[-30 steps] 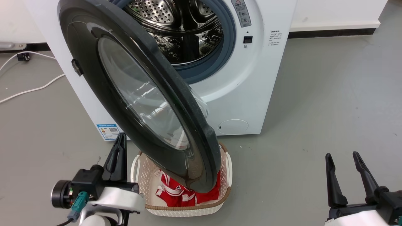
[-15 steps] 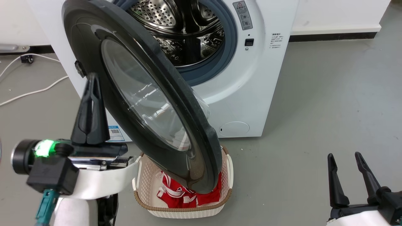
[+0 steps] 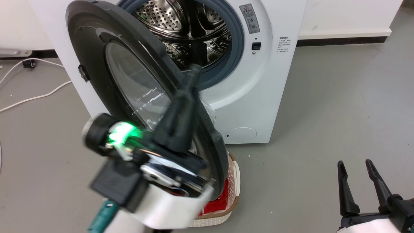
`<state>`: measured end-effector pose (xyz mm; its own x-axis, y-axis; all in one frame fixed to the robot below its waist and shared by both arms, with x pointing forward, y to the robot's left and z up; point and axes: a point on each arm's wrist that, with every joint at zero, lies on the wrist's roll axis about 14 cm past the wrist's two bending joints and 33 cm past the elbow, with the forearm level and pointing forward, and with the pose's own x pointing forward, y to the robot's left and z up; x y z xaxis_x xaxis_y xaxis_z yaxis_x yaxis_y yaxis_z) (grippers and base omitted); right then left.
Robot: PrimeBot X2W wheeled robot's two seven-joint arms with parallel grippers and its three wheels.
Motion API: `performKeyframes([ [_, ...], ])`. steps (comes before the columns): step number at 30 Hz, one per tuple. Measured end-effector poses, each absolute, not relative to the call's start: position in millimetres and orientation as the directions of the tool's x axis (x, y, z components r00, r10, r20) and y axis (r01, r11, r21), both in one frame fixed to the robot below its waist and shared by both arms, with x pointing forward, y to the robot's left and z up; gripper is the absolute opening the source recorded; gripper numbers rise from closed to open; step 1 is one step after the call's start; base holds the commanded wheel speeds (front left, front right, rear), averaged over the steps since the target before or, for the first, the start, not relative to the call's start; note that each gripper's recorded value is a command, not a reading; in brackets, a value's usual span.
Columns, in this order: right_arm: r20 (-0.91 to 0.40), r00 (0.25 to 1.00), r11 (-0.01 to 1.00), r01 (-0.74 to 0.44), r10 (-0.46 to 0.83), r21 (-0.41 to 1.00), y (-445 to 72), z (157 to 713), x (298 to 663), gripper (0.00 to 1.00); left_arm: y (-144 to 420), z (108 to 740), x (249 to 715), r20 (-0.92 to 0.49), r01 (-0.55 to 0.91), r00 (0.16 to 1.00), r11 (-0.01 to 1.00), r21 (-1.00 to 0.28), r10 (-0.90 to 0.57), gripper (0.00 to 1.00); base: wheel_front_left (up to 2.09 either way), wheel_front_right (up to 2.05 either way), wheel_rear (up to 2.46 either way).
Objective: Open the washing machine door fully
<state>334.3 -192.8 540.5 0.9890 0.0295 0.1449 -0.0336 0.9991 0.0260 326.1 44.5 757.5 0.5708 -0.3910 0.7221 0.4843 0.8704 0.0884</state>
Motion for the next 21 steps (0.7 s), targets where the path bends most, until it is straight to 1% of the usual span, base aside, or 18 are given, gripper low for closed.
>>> performKeyframes([
  [4,0.138,0.99,0.999,-0.031,0.027,0.027,-193,540,333,1.0,3,738,319,0.645,0.62,0.566,0.781,0.077,-0.513,0.0,0.0,0.0,0.0],
  [9,0.129,0.991,0.999,-0.028,0.024,0.03,-194,537,331,1.0,-35,699,306,0.52,0.727,0.573,0.686,0.036,-0.634,0.0,0.0,0.0,0.0],
  [16,0.118,0.993,0.999,-0.031,0.027,0.033,-193,533,333,1.0,-59,630,287,0.308,0.793,0.591,0.606,-0.053,-0.746,0.0,0.0,0.0,0.0],
  [21,0.106,0.994,0.999,-0.036,0.033,0.036,-191,529,336,1.0,-60,593,288,0.202,0.787,0.616,0.608,-0.106,-0.761,0.0,0.0,0.0,0.0],
])
